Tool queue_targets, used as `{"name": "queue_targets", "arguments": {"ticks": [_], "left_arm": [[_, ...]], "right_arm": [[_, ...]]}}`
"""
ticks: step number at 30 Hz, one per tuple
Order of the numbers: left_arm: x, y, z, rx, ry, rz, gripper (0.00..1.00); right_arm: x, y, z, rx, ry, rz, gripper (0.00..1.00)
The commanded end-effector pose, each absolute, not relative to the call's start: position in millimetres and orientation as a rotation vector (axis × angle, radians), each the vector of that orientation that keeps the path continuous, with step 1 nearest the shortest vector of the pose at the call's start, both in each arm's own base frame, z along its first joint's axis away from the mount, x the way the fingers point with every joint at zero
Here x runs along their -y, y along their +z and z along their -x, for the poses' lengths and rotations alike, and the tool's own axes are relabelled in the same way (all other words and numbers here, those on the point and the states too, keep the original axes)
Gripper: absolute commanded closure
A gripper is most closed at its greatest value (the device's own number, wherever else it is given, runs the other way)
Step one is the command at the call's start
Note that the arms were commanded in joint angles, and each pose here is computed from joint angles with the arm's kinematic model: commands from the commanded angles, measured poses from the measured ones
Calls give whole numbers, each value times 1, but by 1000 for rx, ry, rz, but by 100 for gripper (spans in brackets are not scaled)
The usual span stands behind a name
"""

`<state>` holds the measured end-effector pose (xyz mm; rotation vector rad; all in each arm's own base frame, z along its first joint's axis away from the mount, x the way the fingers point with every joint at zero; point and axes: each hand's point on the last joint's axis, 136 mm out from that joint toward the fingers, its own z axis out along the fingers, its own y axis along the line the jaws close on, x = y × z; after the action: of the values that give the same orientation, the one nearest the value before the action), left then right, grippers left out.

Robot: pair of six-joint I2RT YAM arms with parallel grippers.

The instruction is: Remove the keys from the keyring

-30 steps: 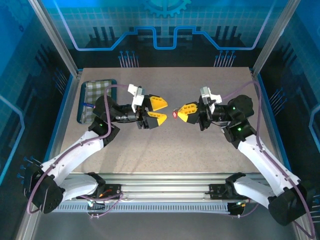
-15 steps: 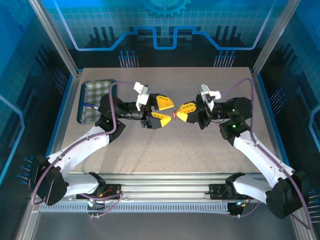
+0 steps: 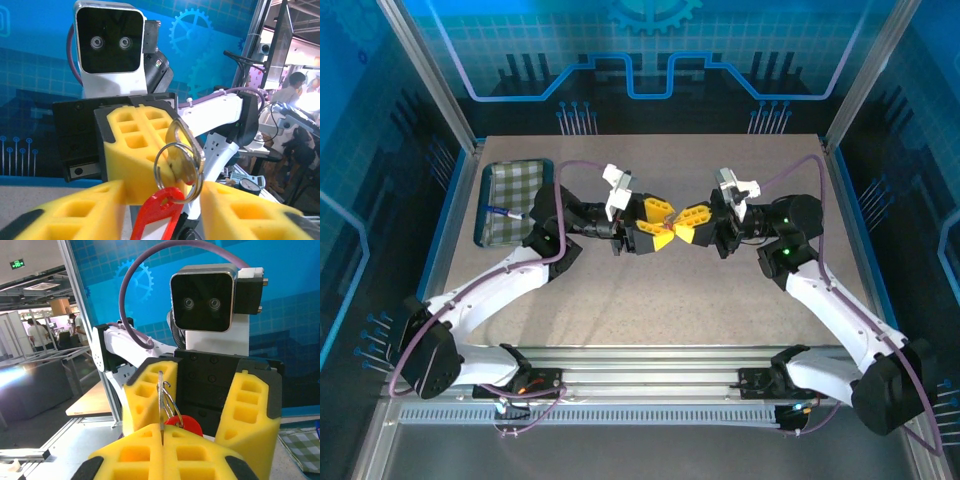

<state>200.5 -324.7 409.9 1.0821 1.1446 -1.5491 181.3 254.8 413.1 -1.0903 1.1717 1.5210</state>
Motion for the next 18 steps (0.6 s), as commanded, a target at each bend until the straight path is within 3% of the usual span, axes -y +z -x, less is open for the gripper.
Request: {"name": "queue_targets", "arguments": {"ticks": [1, 8, 13, 18], "left_arm": [[323, 422, -190, -1062, -1539, -1128, 68], [322, 423, -189, -1065, -1539, -1131, 81], [321, 424, -187, -1059, -1536, -1141, 99], [320, 423, -186, -1065, -1534, -1143, 100]], "right_arm": [[-253, 417, -177, -1139, 1496, 1098, 100], [-253, 417, -179, -1141, 1497, 1091, 100], [-253, 415, -180, -1151, 1488, 1089, 100], [-251, 409, -185, -1190, 1408, 1069, 100]]}}
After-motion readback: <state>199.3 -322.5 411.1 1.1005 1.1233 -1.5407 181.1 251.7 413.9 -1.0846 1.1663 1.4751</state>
